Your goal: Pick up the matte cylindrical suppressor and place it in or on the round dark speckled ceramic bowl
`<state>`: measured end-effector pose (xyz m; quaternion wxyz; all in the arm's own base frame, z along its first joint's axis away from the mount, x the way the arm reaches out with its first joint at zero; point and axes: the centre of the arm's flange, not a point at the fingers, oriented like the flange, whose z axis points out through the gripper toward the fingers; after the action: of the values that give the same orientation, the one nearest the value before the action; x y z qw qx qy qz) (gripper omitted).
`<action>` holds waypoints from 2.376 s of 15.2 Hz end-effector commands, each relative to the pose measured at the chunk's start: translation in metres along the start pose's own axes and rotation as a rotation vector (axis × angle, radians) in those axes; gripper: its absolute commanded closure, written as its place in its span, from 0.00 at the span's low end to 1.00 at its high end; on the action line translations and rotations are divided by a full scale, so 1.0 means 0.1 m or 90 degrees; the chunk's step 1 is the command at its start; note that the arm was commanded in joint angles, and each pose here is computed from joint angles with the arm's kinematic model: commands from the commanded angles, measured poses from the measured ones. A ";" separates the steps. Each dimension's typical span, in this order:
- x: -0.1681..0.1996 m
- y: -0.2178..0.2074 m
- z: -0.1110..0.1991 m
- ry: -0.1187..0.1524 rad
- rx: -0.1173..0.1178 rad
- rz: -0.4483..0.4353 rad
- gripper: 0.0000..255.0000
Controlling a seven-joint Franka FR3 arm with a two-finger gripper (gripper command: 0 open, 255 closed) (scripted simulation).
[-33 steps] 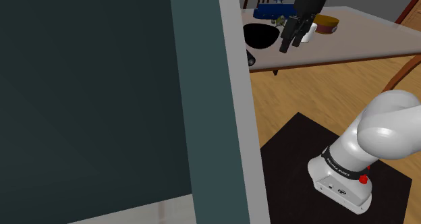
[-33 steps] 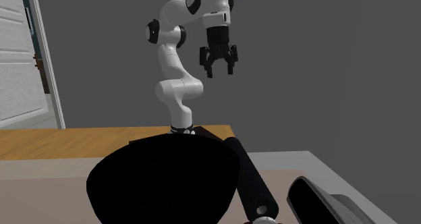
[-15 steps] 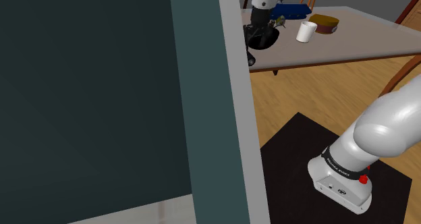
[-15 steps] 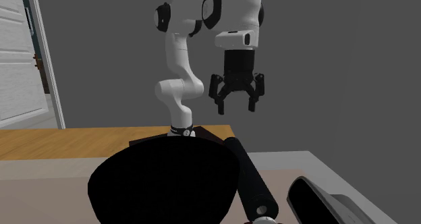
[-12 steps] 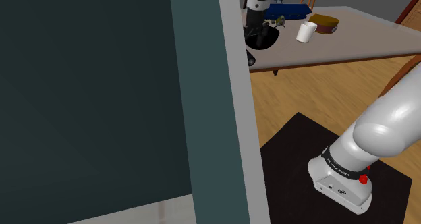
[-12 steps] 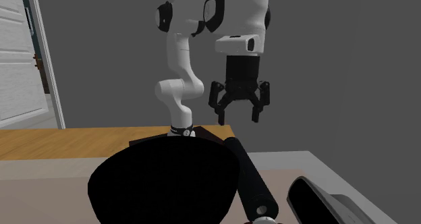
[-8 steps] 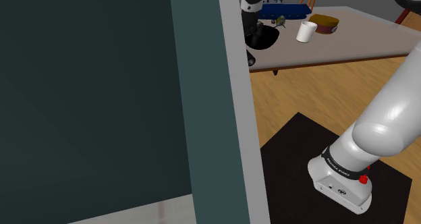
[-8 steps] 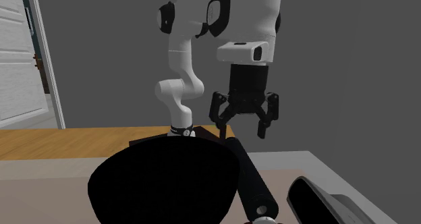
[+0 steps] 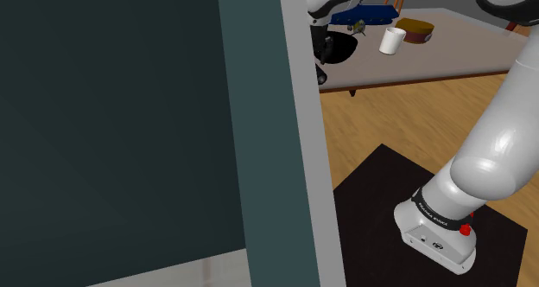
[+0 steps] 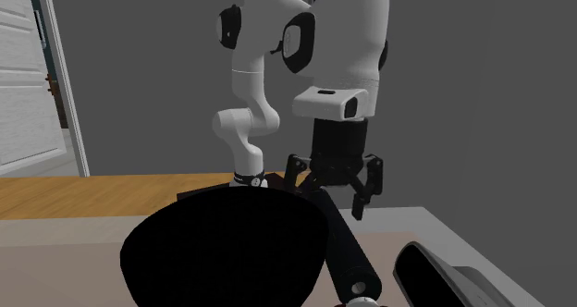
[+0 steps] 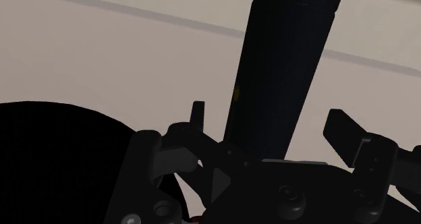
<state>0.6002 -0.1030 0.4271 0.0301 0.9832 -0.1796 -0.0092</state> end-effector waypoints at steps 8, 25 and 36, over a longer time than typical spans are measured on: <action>0.00 -0.01 0.14 0.000 0.000 0.000 0.00; 0.00 0.01 -0.18 0.000 0.000 0.000 1.00; 0.00 0.04 -0.76 0.000 0.000 0.000 1.00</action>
<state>0.6002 -0.1033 0.4962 0.0301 0.9832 -0.1797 -0.0090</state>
